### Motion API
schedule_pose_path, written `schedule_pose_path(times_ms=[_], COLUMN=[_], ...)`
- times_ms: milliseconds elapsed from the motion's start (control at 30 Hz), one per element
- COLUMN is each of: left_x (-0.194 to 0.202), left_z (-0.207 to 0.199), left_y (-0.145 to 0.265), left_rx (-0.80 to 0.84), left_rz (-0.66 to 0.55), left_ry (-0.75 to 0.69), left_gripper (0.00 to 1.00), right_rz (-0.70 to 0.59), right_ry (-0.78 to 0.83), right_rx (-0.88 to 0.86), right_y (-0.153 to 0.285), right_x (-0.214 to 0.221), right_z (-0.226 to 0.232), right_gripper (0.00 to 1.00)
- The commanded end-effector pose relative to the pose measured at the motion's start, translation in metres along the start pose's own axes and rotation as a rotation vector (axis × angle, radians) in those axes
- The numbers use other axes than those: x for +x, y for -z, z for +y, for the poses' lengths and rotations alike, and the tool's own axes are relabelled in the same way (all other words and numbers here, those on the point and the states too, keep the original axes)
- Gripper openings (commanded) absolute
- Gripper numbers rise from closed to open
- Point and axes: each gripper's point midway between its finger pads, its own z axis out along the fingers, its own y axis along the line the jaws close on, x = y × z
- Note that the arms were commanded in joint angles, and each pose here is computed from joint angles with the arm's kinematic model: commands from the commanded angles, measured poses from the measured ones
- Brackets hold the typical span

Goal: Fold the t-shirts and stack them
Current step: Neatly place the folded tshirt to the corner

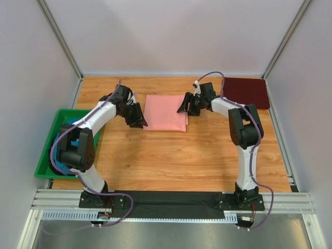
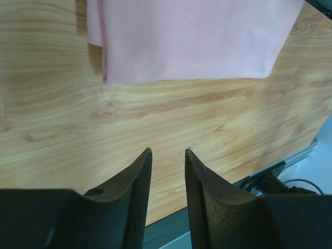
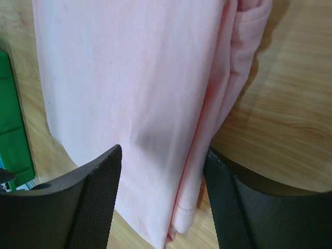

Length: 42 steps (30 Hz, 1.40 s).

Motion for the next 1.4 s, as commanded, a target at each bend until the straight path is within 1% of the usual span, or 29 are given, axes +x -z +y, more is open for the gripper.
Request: schedule_pose_path(times_ms=[0,100,200,233,267,300,367,400,500,533,567,600,633,667,700,733,767,800,867,900,967,1033,1167,1367], left_x=[-0.007,-0.006,-0.001,0.0,-0.001,-0.002,-0.004,-0.006,-0.005,-0.002,-0.001,0.0,0.003,0.005,0.005,0.009,0.009,0.01,0.01,0.011,0.011,0.01,0.012,0.023], left_z=[-0.004,-0.002,0.004,0.004,0.004,0.002,0.002,-0.001,-0.001,0.003,0.005,0.007,0.011,0.012,0.013,0.014,0.014,0.014,0.013,0.012,0.011,0.01,0.007,0.002], left_y=[0.025,0.03,0.033,0.037,0.039,0.043,0.045,0.046,0.044,0.041,0.04,0.038,0.035,0.034,0.031,0.029,0.027,0.025,0.023,0.022,0.022,0.022,0.021,0.012], left_rx=[-0.025,-0.038,-0.064,-0.07,-0.072,-0.071,-0.07,-0.063,-0.053,-0.06,-0.065,-0.072,-0.081,-0.081,-0.077,-0.074,-0.071,-0.067,-0.061,-0.057,-0.057,-0.058,-0.059,-0.066], left_rz=[-0.065,-0.078,-0.081,-0.094,-0.103,-0.119,-0.137,-0.148,-0.149,-0.144,-0.142,-0.137,-0.128,-0.124,-0.12,-0.106,-0.101,-0.095,-0.093,-0.086,-0.081,-0.083,-0.073,-0.035], left_ry=[-0.046,-0.041,-0.034,-0.034,-0.034,-0.03,-0.024,-0.017,-0.011,-0.008,-0.008,-0.006,-0.003,-0.002,0.0,0.005,0.009,0.012,0.016,0.017,0.018,0.011,0.018,0.016], left_gripper=[0.39,0.39,0.38,0.38,0.38,0.38,0.38,0.38,0.38,0.38,0.38,0.38,0.38,0.38,0.38,0.38,0.38,0.38,0.38,0.38,0.37,0.37,0.37,0.36], right_rz=[0.05,0.024,0.006,-0.003,-0.005,-0.014,-0.025,-0.036,-0.058,0.008,-0.02,0.001,0.096,0.114,0.09,0.161,0.182,0.147,0.151,0.111,0.096,0.055,-0.021,-0.131], right_ry=[-0.065,-0.077,-0.068,-0.057,-0.049,-0.027,0.007,0.045,0.091,0.09,0.118,0.125,0.13,0.139,0.17,0.159,0.179,0.2,0.179,0.183,0.166,0.185,0.254,0.291], right_rx=[0.134,0.116,0.106,0.095,0.086,0.064,0.038,0.031,0.052,0.094,0.112,0.139,0.195,0.266,0.297,0.353,0.412,0.433,0.502,0.514,0.572,0.609,0.77,0.869], right_y=[-0.021,-0.026,-0.029,-0.028,-0.027,-0.021,-0.015,-0.01,0.014,0.02,0.03,0.034,0.035,0.04,0.048,0.056,0.06,0.068,0.083,0.092,0.111,0.125,0.165,0.22], right_x=[0.032,0.028,0.021,0.016,0.014,0.008,-0.001,-0.006,-0.028,-0.017,-0.039,-0.041,-0.025,-0.027,-0.048,-0.036,-0.038,-0.054,-0.062,-0.079,-0.091,-0.108,-0.137,-0.17], right_z=[-0.044,-0.043,-0.041,-0.036,-0.034,-0.026,-0.014,-0.008,0.005,-0.003,0.002,-0.002,-0.019,-0.032,-0.027,-0.036,-0.053,-0.051,-0.069,-0.067,-0.083,-0.089,-0.115,-0.131], right_gripper=[0.65,0.61,0.51,0.43,0.38,0.29,0.2,0.11,0.0,0.0,0.0,0.0,0.0,0.0,0.0,0.0,0.0,0.0,0.0,0.0,0.0,0.0,0.0,0.0])
